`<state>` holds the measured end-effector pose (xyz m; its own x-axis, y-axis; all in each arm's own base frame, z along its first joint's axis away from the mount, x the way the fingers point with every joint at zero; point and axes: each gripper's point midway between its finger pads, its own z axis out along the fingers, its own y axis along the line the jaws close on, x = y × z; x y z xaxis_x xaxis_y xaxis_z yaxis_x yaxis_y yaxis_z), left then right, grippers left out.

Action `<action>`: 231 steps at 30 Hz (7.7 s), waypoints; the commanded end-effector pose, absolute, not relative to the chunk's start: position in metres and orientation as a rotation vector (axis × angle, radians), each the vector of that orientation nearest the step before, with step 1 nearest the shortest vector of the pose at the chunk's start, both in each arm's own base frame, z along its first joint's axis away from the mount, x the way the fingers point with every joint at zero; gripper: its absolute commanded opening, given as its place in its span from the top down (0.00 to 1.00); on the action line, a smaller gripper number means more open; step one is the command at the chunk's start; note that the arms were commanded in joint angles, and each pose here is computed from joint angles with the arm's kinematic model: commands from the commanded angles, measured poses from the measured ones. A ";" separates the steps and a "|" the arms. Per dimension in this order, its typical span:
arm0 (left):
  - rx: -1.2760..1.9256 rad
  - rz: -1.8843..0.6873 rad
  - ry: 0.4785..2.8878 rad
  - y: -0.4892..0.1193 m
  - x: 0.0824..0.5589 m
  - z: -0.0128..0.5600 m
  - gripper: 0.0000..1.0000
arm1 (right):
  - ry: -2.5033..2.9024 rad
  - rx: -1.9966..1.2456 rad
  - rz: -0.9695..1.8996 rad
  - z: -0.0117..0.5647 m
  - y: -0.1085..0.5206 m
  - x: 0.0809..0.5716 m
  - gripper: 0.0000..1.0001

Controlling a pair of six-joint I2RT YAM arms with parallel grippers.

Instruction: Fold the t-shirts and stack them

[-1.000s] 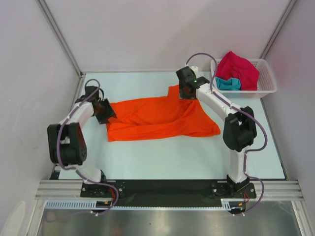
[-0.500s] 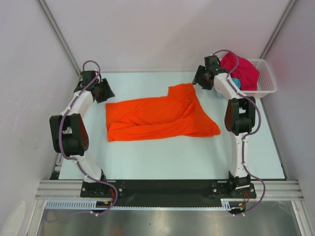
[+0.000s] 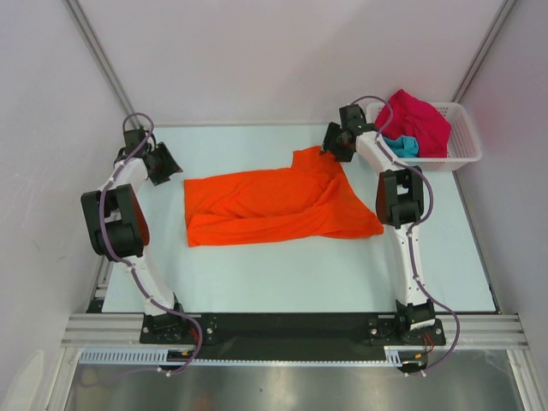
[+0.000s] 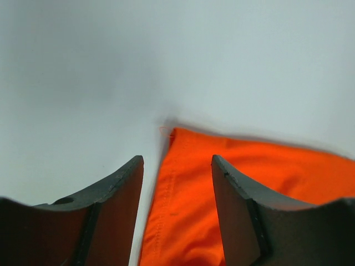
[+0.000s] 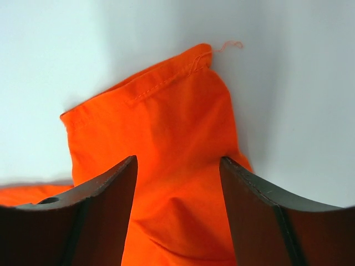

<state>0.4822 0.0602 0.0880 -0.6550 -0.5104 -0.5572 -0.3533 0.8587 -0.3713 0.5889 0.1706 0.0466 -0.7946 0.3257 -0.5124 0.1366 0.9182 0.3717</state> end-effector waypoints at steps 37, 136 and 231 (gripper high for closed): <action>-0.809 -0.382 2.421 0.052 0.480 0.043 0.42 | 2.422 0.407 0.615 -0.008 0.166 0.639 0.38; -0.551 -0.448 2.260 0.005 0.374 0.170 1.00 | 2.296 0.246 0.074 0.188 0.081 0.450 1.00; -0.593 -0.510 2.360 -0.011 0.329 0.126 0.38 | 2.561 0.017 0.044 0.100 0.182 0.350 1.00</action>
